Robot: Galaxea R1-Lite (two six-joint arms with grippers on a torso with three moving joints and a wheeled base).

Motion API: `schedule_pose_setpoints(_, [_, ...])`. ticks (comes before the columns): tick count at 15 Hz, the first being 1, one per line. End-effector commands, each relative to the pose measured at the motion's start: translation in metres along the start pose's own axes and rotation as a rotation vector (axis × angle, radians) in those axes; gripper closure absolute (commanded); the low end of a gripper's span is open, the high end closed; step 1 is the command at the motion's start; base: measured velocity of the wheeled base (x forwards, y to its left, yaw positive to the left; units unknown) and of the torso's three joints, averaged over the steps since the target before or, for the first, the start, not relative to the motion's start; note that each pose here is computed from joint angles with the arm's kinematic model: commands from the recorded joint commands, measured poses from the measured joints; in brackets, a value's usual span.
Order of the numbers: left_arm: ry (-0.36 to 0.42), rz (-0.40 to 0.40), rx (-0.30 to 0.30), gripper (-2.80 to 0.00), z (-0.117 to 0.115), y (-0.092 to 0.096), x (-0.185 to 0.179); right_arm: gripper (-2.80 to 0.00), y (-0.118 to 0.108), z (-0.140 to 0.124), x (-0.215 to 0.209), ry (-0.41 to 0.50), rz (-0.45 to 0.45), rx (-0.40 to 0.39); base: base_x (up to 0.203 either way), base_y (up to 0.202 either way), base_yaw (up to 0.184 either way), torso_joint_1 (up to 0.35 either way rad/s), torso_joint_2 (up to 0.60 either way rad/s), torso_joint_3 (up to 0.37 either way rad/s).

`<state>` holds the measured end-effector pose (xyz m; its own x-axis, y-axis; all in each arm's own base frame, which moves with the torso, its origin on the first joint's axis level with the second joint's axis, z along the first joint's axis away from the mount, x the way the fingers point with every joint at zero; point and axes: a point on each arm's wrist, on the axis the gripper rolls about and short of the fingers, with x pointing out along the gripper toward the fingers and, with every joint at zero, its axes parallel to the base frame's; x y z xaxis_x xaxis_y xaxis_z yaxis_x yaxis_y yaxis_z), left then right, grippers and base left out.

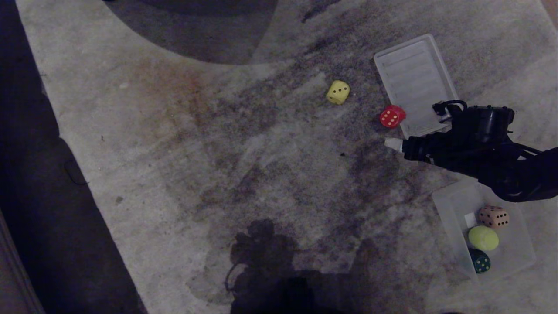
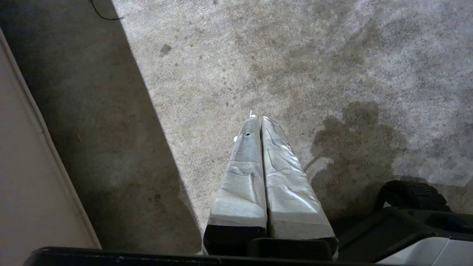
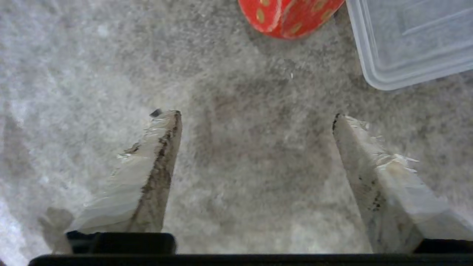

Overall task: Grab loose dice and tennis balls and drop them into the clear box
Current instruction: Pick up toys out of the box

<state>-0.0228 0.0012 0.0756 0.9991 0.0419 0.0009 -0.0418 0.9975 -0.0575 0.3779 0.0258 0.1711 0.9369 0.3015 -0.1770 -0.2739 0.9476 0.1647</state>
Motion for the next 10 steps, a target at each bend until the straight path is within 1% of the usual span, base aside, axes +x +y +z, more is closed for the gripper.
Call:
schedule_pose_setpoints(1, [0.002,0.000,-0.001,0.00,0.000,0.000,0.000,-2.80,-0.003,-0.008,0.010,0.015,-0.001,0.005,0.000,0.000,0.000,0.000,0.00,0.000])
schedule_pose_setpoints(5, [0.002,0.001,-0.001,0.00,0.000,0.000,0.000,-2.80,-0.007,-0.009,0.022,0.004,-0.001,0.022,0.000,0.000,0.000,0.000,0.00,0.000])
schedule_pose_setpoints(8, [0.002,0.001,-0.001,0.00,0.000,0.000,0.000,-2.80,-0.007,-0.006,0.027,-0.040,0.005,0.010,0.000,0.000,0.000,0.000,0.00,0.000])
schedule_pose_setpoints(10, [0.002,0.001,-0.001,0.00,0.000,0.000,0.000,-2.80,-0.007,-0.005,0.027,-0.048,0.007,0.005,0.000,0.000,0.000,0.000,0.00,0.000])
